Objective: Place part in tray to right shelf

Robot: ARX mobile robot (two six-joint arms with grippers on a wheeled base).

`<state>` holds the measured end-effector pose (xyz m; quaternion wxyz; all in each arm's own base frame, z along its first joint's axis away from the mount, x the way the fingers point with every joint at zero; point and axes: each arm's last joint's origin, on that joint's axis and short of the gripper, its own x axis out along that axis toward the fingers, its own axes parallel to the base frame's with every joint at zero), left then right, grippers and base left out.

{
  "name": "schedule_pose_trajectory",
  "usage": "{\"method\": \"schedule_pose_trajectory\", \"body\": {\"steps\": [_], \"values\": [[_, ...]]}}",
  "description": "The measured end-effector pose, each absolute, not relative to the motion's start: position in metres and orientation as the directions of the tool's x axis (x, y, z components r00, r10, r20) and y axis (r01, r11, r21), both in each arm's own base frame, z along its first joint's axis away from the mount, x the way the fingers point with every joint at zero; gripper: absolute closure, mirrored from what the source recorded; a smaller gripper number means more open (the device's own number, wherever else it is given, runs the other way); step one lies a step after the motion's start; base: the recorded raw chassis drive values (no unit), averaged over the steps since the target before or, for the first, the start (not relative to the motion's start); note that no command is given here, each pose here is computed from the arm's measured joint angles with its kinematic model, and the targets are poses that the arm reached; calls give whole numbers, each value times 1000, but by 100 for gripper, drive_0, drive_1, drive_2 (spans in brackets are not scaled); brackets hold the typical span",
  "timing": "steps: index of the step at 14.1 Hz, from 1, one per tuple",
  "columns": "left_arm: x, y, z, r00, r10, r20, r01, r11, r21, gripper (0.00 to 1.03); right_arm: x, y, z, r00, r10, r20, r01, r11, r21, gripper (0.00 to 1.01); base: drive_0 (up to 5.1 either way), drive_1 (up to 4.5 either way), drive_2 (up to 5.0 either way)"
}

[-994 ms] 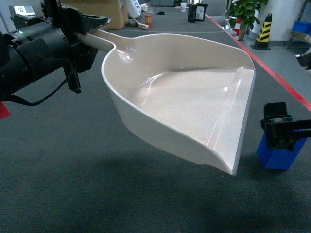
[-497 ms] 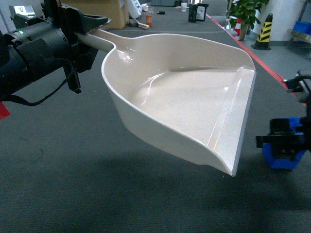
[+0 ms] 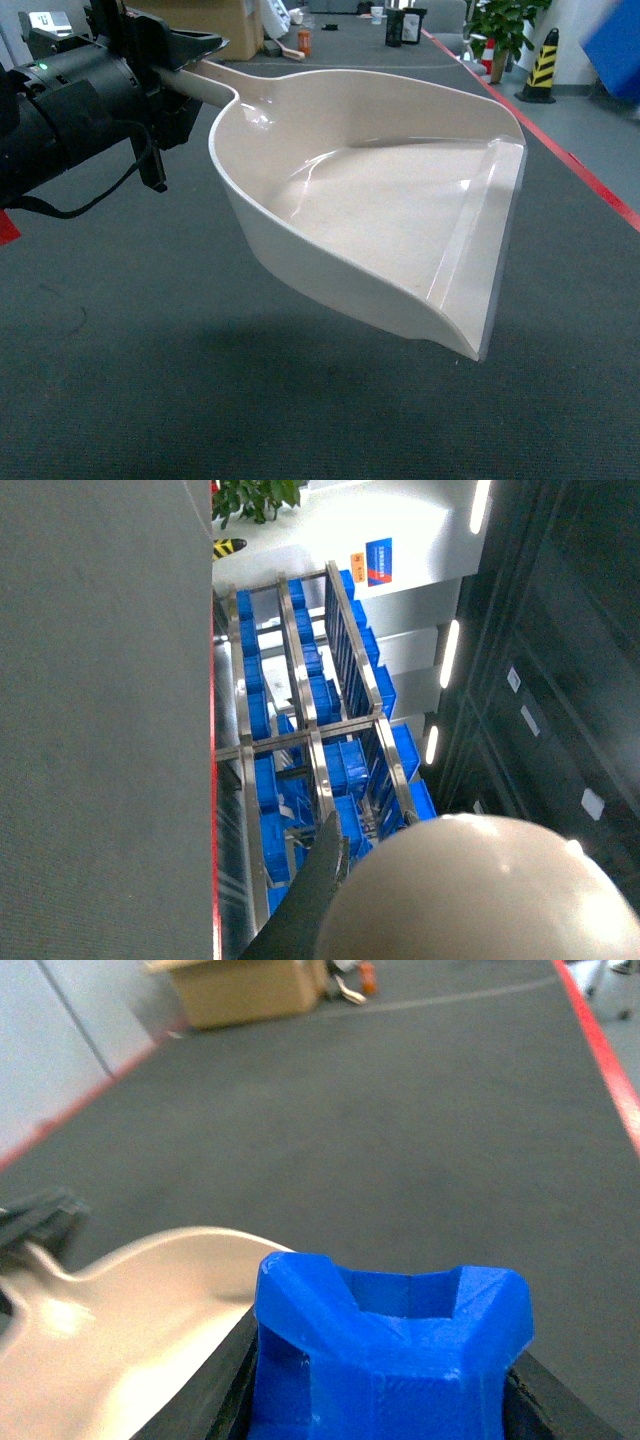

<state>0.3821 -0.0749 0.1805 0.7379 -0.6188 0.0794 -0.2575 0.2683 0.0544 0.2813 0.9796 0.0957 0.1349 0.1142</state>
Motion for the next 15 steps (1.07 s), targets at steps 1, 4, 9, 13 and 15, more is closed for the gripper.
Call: {"method": "schedule_pose_trajectory", "body": {"steps": [1, 4, 9, 13, 15], "values": [[382, -75, 180, 855, -478, 202, 282, 101, -954, 91, 268, 77, 295, 923, 337, -185, -276, 916, 292, 55, 0, 0, 0], [382, -75, 180, 855, -478, 202, 282, 102, -954, 91, 269, 148, 262, 819, 495, -289, -363, 838, 408, 55, 0, 0, 0], [382, -75, 180, 856, -477, 201, 283, 106, -953, 91, 267, 136, 263, 906, 377, -193, -281, 875, 393, 8, 0, 0, 0], [382, -75, 180, 855, -478, 200, 283, 108, -953, 91, 202, 24, 290, 999, -18, -29, 23, 981, 191, 3, 0, 0, 0], [382, -75, 180, 855, -478, 200, 283, 108, -953, 91, 159, -13, 263, 994, -99, -55, 103, 990, 93, 3, 0, 0, 0]]}}
